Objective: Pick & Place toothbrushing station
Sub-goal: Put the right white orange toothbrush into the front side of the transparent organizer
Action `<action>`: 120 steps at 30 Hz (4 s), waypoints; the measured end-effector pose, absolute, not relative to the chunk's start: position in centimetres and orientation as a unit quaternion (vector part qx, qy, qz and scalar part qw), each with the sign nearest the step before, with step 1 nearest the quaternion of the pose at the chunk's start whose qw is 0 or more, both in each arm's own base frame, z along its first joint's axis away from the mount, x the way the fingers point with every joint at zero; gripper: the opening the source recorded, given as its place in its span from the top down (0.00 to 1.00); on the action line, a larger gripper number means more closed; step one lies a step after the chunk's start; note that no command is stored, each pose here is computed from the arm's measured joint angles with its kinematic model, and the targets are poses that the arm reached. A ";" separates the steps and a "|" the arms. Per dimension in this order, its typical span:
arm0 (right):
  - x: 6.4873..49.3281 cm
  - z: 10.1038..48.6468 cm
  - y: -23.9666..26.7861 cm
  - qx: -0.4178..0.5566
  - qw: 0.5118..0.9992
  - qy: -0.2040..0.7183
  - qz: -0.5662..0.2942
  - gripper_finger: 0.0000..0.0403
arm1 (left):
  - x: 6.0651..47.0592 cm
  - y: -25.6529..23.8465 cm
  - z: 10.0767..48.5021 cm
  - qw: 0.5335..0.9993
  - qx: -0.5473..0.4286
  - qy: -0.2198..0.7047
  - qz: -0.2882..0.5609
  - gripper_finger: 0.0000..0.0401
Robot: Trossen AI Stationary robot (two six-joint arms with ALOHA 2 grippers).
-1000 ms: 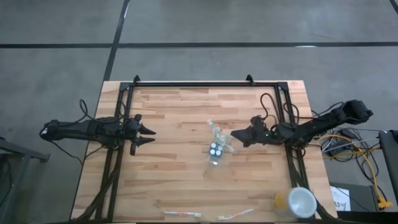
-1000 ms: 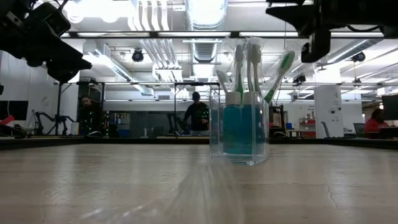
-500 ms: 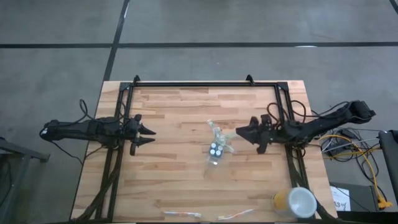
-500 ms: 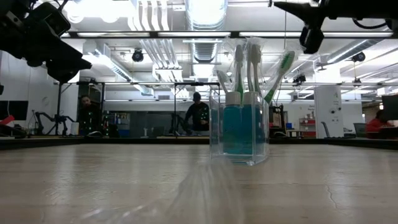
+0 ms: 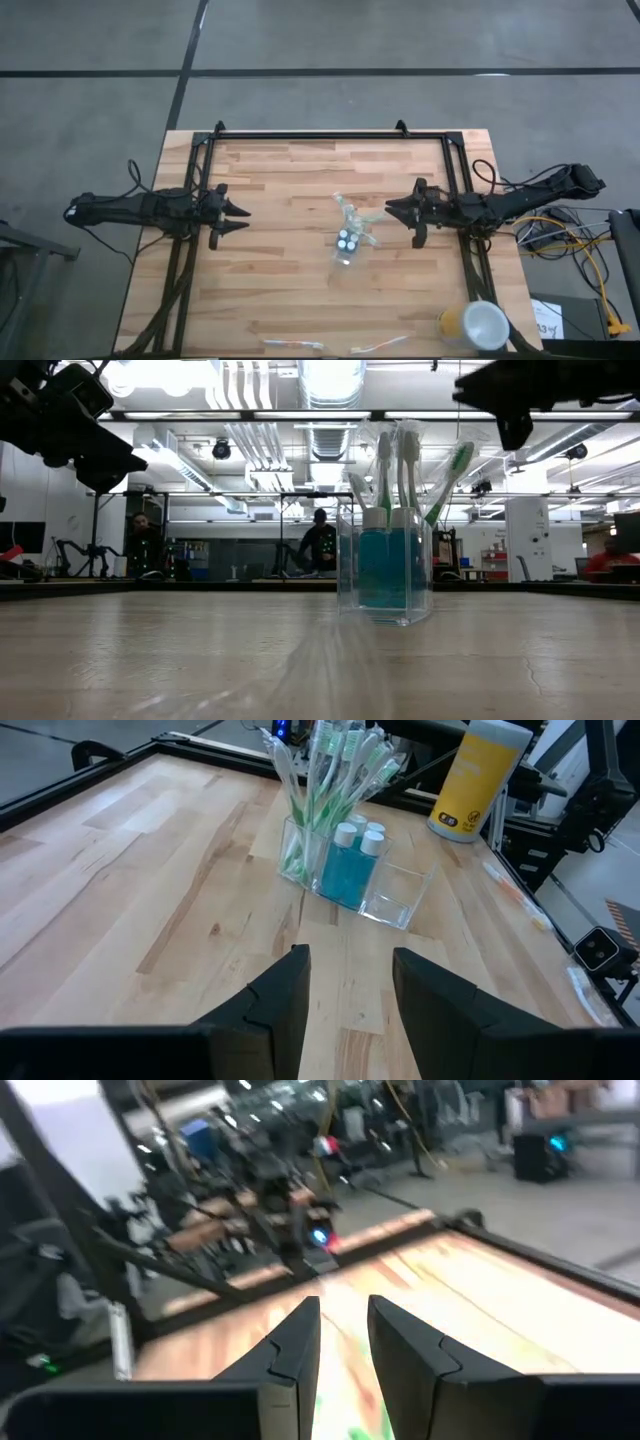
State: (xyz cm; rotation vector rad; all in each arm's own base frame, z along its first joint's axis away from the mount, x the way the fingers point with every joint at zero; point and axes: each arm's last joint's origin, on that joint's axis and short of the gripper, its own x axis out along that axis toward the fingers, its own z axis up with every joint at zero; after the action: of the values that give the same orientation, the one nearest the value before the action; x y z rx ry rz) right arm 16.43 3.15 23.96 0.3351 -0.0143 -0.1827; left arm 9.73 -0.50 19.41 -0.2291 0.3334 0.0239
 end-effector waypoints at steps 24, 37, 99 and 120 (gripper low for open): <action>17.7 30.1 4.1 0.090 0.964 0.203 -0.146 0.67 | 9.7 -0.5 19.4 0.980 -0.114 0.165 0.014 0.63; 18.5 28.3 8.1 0.105 0.931 0.350 -0.019 0.65 | 9.7 -0.5 19.4 0.980 -0.114 0.166 0.012 0.63; 19.7 14.9 24.2 0.159 0.774 0.575 0.212 0.60 | 9.7 -0.5 19.4 0.980 -0.114 0.166 0.012 0.63; 19.4 14.1 23.5 0.152 0.778 0.581 0.184 0.60 | 9.7 -0.5 19.4 0.980 -0.114 0.165 0.014 0.63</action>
State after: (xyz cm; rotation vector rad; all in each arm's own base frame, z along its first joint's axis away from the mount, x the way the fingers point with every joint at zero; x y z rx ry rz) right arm 19.36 23.51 14.09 0.3286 1.2575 0.3983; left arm 9.73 -0.49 19.41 -0.2286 0.3329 0.0275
